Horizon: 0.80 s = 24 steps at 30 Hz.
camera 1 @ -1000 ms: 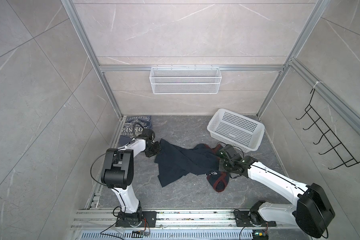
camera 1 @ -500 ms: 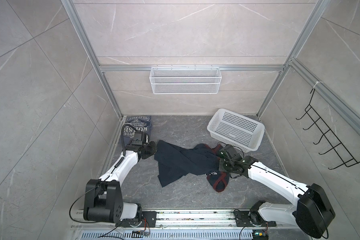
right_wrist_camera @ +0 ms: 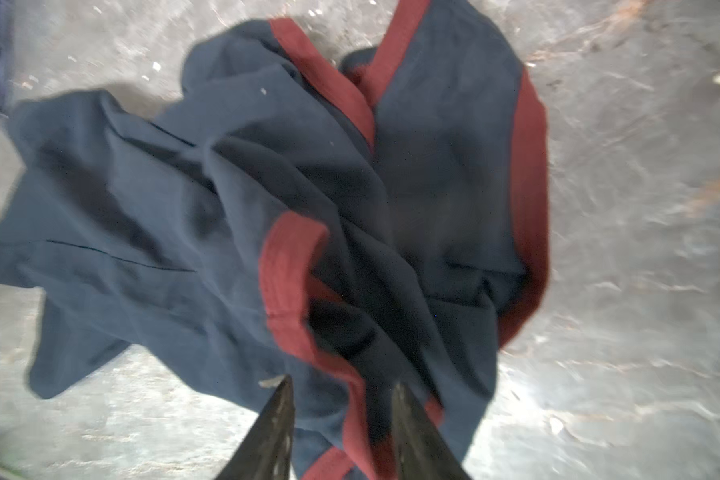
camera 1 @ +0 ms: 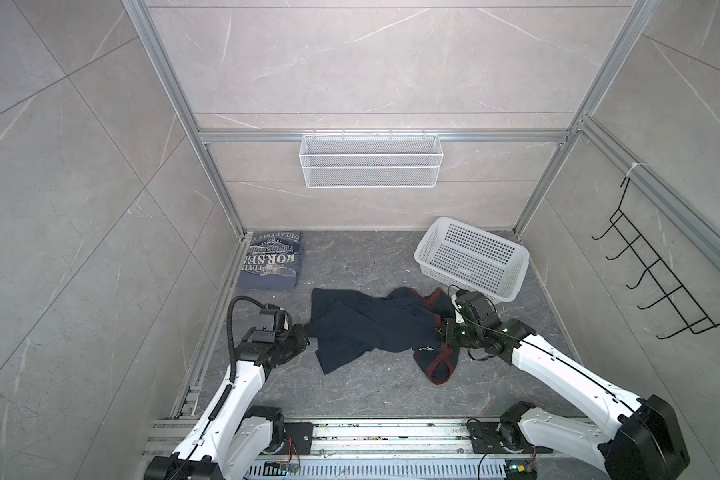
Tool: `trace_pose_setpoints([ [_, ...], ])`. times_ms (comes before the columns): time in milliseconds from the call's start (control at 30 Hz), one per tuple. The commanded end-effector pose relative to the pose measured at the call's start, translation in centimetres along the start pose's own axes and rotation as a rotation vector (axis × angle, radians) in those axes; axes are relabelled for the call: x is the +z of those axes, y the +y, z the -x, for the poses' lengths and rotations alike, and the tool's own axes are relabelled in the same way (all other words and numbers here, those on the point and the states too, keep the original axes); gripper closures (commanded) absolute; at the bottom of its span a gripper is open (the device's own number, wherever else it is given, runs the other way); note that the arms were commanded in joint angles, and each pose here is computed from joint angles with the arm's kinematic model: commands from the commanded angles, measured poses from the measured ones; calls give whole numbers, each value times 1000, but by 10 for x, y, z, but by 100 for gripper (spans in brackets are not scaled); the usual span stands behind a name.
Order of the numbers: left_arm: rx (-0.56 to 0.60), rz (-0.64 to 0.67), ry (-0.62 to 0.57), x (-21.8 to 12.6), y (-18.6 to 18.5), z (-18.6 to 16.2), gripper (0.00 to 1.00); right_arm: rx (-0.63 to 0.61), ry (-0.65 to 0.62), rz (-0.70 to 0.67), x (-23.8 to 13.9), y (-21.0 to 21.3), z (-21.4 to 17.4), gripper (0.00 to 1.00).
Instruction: Fold and stack the tank tops
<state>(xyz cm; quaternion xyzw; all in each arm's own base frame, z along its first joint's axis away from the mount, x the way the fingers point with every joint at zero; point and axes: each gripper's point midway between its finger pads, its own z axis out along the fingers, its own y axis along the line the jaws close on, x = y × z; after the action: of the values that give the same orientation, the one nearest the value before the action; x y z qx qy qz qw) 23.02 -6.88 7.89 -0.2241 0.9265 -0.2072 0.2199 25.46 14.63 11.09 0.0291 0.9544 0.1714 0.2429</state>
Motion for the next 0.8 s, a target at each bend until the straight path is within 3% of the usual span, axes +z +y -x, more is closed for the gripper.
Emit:
trace_pose_setpoints([
  [0, -16, -1, -34, -5, -3, 7, 100, -28, -10, 87, 0, 16, 16, 56],
  [233, 7, -5, -35, -5, -9, 13, 100, -1, 17, 187, 12, 29, 32, 54],
  [300, 9, -7, -35, -5, -10, 14, 100, -4, 25, 195, 15, 32, 33, 62],
  [400, 8, 1, -40, -4, -9, 16, 98, -9, 35, 191, 15, 31, 31, 82],
  [533, 16, -9, -29, -1, -13, 18, 86, -3, 12, 78, 6, 11, 31, 99],
  [667, 29, -2, -9, 5, -20, 27, 69, 6, -22, -34, -8, -12, 31, 100],
  [767, 40, 28, 7, 16, -21, 36, 62, -4, -4, -27, -7, -13, 24, 100],
])
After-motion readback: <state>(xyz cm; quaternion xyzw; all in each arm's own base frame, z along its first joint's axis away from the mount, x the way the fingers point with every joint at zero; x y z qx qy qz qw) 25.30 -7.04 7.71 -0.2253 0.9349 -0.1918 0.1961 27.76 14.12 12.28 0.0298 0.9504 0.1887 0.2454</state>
